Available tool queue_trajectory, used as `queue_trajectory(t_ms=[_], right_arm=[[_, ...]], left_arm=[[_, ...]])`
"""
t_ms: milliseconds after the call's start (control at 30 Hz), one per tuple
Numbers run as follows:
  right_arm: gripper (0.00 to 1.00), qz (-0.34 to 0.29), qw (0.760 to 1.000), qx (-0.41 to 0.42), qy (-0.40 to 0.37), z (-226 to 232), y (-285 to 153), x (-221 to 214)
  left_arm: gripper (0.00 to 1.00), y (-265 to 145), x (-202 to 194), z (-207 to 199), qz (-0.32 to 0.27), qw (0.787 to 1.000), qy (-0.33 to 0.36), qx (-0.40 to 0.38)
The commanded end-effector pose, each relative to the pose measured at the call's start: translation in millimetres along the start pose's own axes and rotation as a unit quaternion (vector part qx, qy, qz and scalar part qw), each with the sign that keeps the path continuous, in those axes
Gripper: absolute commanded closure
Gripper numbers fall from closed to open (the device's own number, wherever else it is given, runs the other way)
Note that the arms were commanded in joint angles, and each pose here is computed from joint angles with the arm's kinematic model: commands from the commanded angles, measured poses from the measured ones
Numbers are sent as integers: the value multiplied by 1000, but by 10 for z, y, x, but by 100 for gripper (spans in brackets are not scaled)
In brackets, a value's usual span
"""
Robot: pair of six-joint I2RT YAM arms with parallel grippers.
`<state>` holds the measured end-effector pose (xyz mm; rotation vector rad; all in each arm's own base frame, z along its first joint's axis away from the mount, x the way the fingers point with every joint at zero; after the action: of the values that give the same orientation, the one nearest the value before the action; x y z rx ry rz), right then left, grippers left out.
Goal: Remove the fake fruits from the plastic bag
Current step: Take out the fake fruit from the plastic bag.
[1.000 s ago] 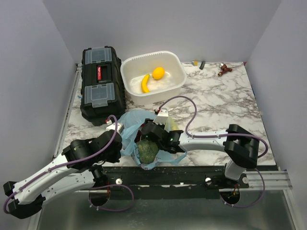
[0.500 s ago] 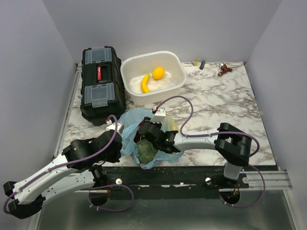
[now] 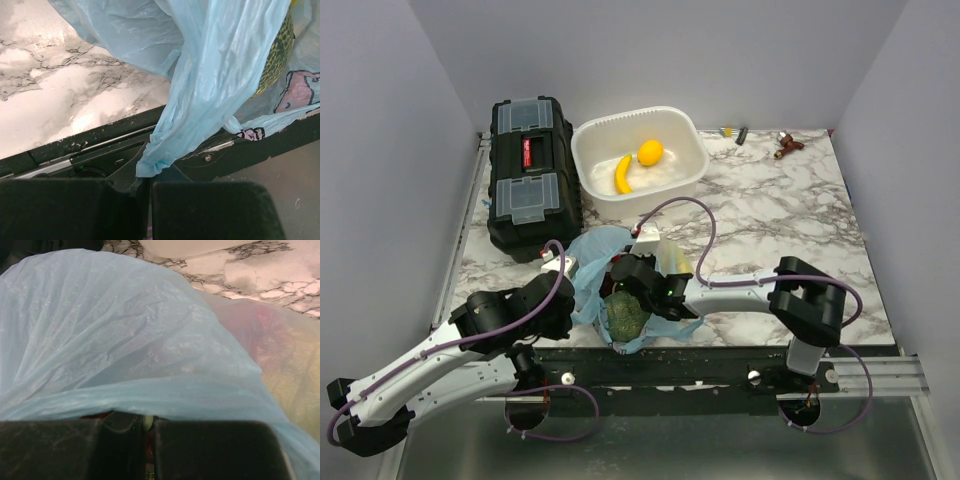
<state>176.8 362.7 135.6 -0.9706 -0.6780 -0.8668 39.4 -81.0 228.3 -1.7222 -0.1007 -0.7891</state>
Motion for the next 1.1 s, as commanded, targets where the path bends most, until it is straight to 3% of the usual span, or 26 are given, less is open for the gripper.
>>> queue_trajectory(t_ms=[0, 500, 933, 1067], right_arm=[[96, -5, 998, 51, -21, -5, -214, 230], [99, 14, 967, 251, 46, 7, -918, 706], [99, -11, 952, 294, 82, 271, -1236, 1250], [99, -51, 949, 283, 127, 213, -1386, 1483]], left_arm=[[100, 21, 3, 14, -8, 1000, 3, 10], [100, 20, 3, 11, -9, 1000, 3, 7], [100, 47, 11, 6, 2, 1000, 5, 18], [100, 47, 13, 3, 2, 1000, 5, 16]])
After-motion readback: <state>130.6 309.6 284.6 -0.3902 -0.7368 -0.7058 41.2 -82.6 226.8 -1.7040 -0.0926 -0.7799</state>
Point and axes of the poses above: each gripper's point midway between its finger pads, its own y axis out along the fingers, its own z axis along the line the jaws close on, x = y × z, the point moved 10 cm from there along -y, back along the fingers, and after that the axes turned 12 degrees about y, right-handed, at the moved point
